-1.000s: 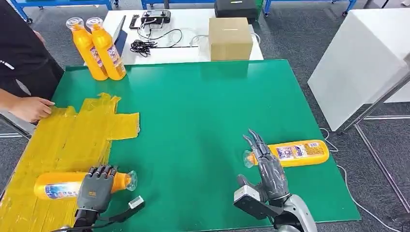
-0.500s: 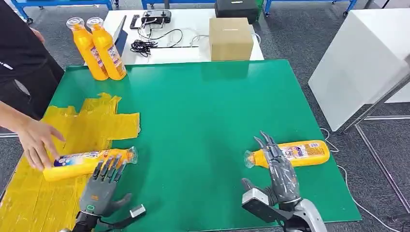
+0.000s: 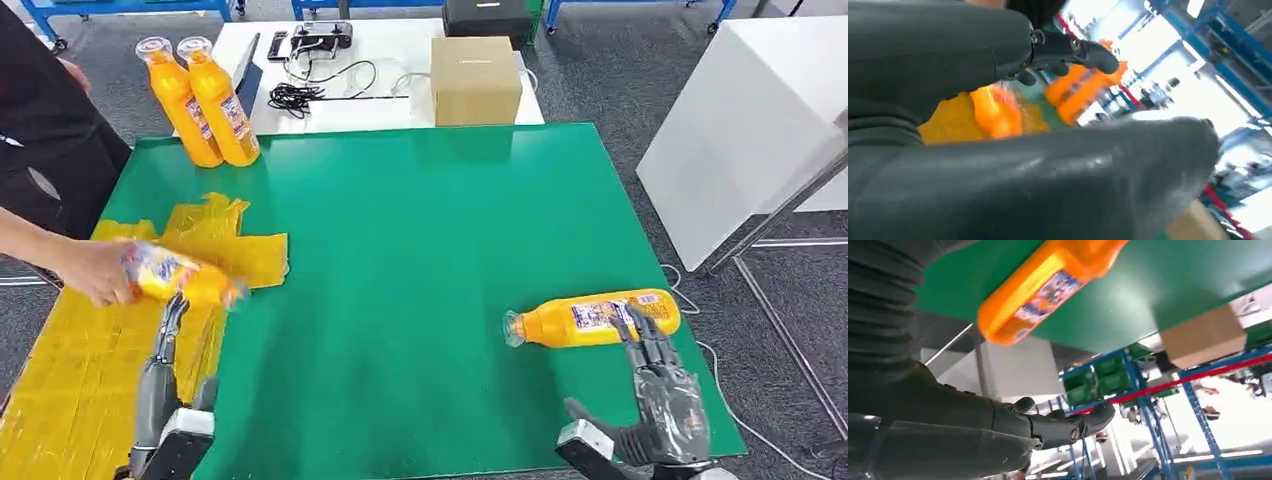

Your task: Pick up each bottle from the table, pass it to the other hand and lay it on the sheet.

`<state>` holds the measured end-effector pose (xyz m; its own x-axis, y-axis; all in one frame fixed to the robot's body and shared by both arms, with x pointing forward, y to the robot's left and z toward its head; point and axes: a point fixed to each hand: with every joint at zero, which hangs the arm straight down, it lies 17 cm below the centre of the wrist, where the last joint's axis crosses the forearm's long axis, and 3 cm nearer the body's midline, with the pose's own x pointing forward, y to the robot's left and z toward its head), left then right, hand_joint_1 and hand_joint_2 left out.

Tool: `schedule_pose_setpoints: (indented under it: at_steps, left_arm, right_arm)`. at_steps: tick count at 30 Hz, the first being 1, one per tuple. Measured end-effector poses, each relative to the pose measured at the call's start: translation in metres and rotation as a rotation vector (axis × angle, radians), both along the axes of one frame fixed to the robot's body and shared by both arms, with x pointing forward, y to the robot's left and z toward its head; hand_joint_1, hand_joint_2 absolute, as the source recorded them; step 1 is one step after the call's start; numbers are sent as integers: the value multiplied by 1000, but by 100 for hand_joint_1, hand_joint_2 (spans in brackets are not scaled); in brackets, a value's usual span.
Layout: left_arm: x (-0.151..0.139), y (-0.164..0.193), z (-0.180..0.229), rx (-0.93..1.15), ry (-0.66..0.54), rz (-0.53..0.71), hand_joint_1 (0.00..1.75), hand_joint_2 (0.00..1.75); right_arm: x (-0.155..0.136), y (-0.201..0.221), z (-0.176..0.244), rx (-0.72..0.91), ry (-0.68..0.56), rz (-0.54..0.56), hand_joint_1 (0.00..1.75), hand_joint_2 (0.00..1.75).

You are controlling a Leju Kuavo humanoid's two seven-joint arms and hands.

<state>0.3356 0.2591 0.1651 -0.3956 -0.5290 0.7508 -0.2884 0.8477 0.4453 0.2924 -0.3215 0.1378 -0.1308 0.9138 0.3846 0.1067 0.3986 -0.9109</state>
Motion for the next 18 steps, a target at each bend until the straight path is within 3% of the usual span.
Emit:
schedule_pose_setpoints:
  at_steps: [3, 7, 18]
  left_arm:
    - [-13, -8, 14, -177, -6, -92, 0, 0]
    - [-18, -8, 30, -217, -43, -81, 0, 0]
    - [-18, -4, 38, -255, -61, -65, 0, 0]
  right_arm:
    - [-5, -42, -10, -108, 82, -44, 0, 175]
    - [-4, -86, -3, -178, 96, -120, 0, 175]
    - [10, -159, -8, -238, 183, -247, 0, 175]
